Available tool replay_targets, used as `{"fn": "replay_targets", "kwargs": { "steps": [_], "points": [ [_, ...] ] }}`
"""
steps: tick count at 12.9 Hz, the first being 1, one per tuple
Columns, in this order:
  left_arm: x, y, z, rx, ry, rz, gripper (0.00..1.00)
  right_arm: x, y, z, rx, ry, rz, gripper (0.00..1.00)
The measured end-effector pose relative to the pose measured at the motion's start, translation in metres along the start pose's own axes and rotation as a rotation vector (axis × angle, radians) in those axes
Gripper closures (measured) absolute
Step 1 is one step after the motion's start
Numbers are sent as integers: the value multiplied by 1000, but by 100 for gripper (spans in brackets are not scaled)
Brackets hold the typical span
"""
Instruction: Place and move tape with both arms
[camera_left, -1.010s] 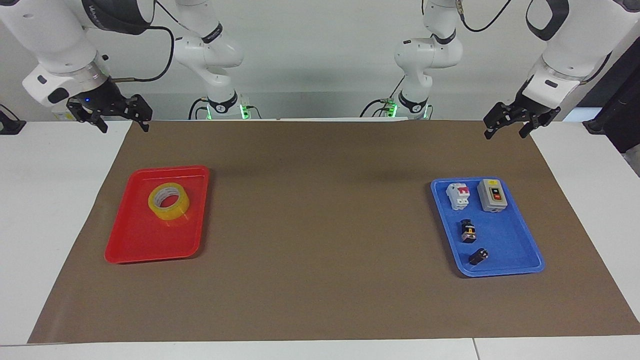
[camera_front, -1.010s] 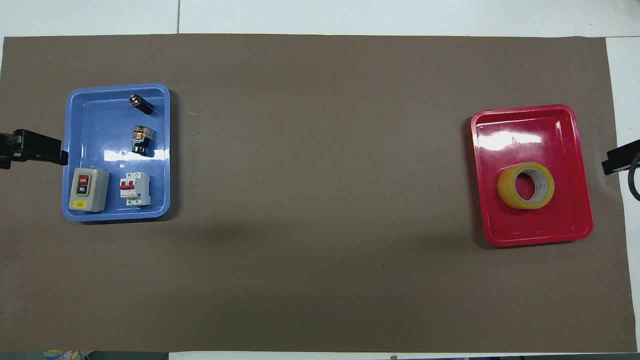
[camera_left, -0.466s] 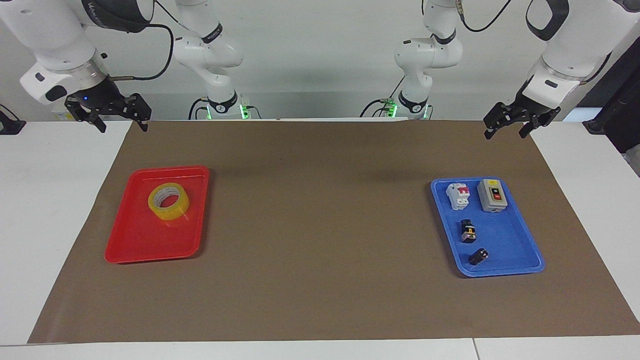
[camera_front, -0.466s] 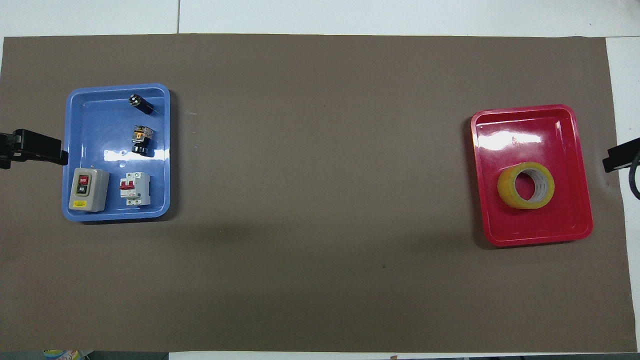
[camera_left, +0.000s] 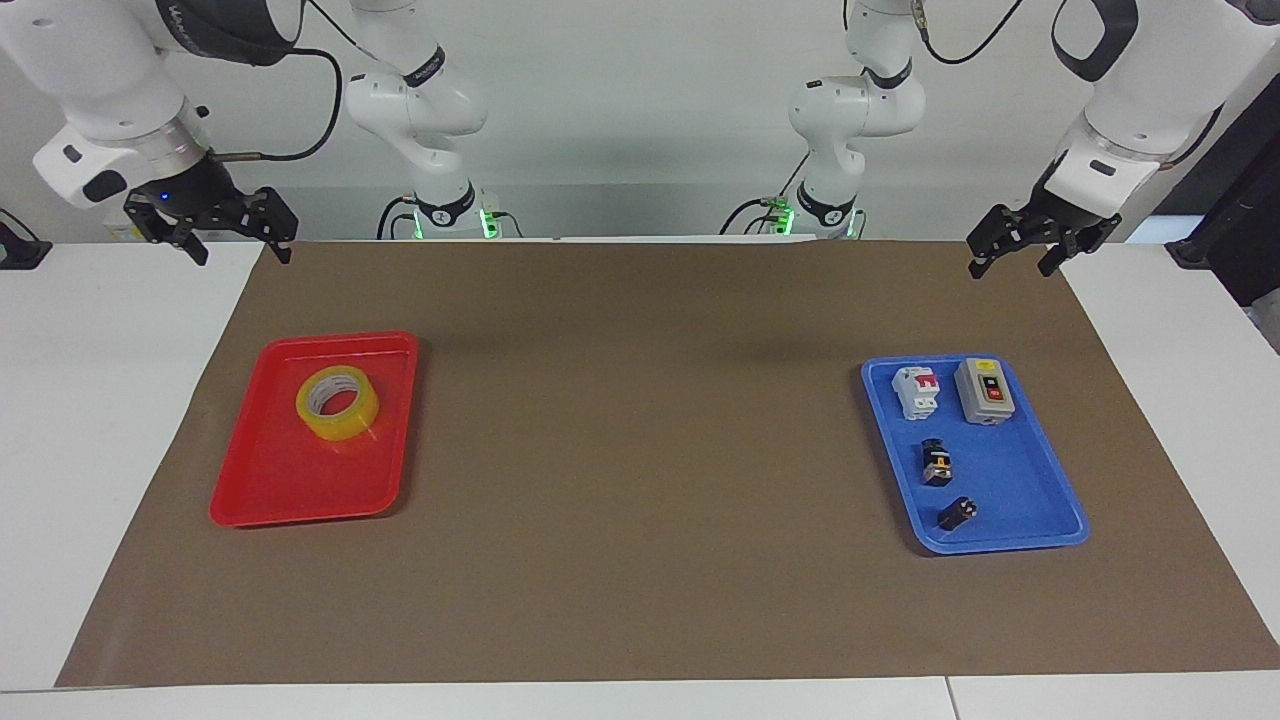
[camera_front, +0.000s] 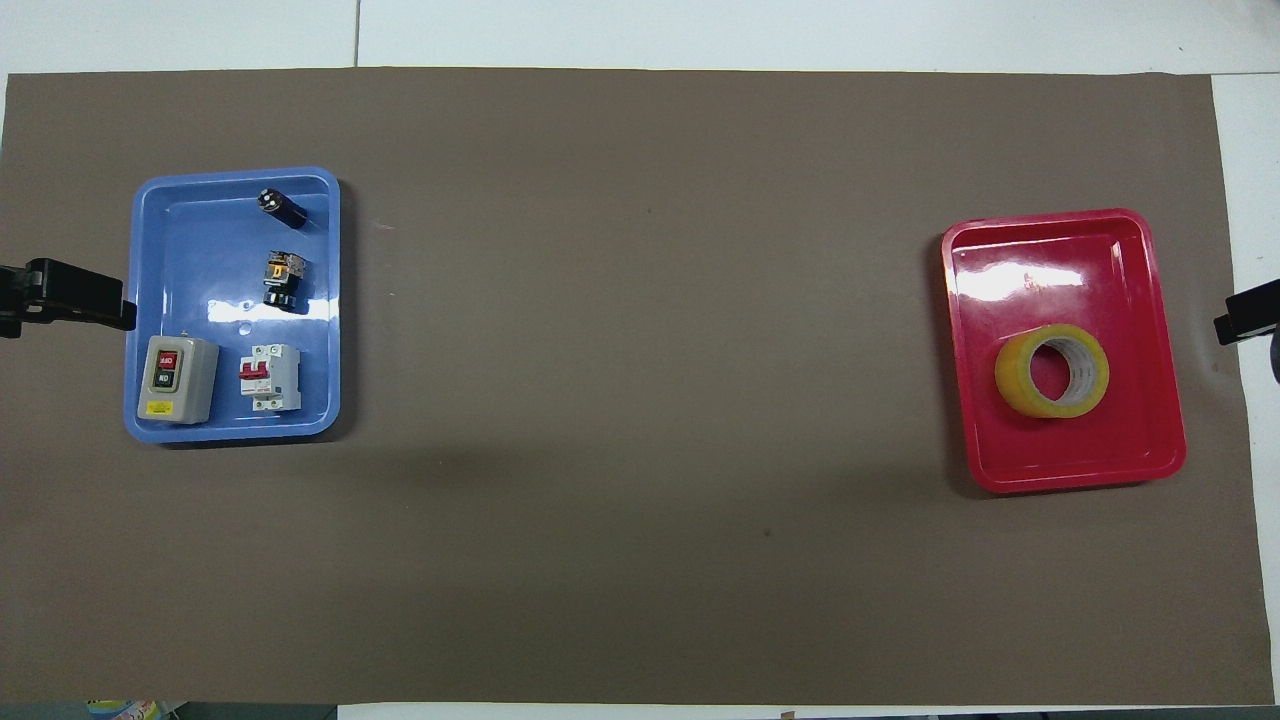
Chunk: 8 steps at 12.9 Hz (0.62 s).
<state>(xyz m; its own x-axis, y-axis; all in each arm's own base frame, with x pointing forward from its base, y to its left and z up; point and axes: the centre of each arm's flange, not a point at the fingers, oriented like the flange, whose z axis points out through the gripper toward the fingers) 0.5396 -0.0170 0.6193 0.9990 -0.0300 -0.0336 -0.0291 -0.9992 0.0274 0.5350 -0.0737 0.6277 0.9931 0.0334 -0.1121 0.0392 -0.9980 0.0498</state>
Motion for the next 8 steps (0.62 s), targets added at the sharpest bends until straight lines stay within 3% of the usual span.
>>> {"fn": "replay_targets", "kwargs": {
  "steps": [8],
  "points": [
    [0, 0, 0, 0, 0, 0, 0, 2, -5, 1, 40, 7, -5, 0]
  ]
}}
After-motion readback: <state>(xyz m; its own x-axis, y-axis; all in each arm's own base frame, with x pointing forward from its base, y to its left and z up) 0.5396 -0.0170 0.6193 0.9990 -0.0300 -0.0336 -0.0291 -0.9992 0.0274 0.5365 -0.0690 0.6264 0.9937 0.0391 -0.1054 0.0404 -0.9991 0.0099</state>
